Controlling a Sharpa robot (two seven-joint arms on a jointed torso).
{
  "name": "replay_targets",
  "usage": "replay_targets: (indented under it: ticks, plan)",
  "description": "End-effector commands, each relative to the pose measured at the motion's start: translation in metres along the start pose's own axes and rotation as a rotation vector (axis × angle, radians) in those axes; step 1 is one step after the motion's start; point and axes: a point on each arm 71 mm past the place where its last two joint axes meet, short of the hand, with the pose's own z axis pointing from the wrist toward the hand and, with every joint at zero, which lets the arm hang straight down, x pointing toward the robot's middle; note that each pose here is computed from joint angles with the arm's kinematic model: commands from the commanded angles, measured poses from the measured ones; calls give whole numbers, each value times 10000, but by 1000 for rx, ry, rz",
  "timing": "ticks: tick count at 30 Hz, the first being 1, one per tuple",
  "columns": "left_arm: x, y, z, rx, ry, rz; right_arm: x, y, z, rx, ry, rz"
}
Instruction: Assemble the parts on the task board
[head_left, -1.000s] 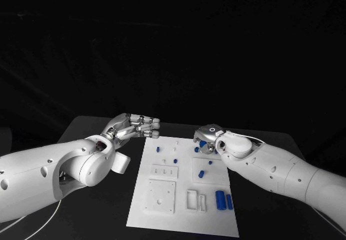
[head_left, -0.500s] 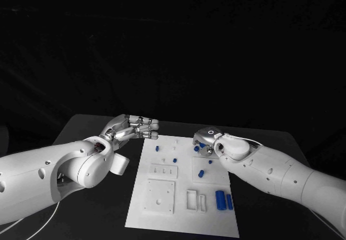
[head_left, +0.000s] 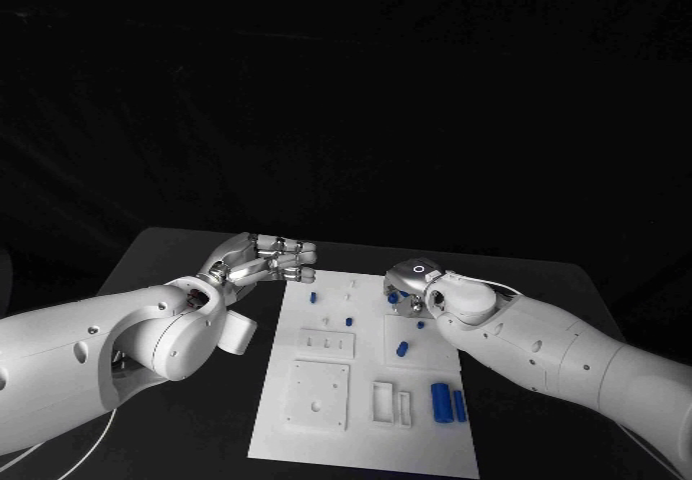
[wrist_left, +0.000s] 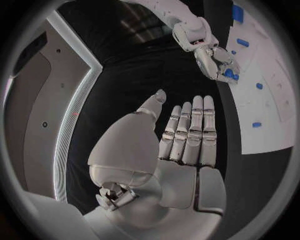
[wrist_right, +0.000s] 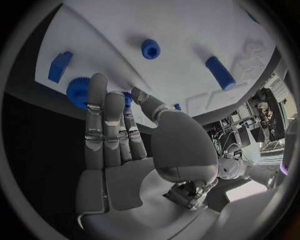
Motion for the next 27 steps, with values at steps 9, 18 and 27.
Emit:
replay_targets:
  ticks: [9,18,27]
  plan:
    - [14,-21,9,4,16,-6,-11,12,1,-14,-22,-4]
    - [3,-16,18,1,13,-6,-44,13,-5,-9,-60,-12]
    - [-5,-13,17,-2,11,-5,-127,57,-14,-14,-130,-8]
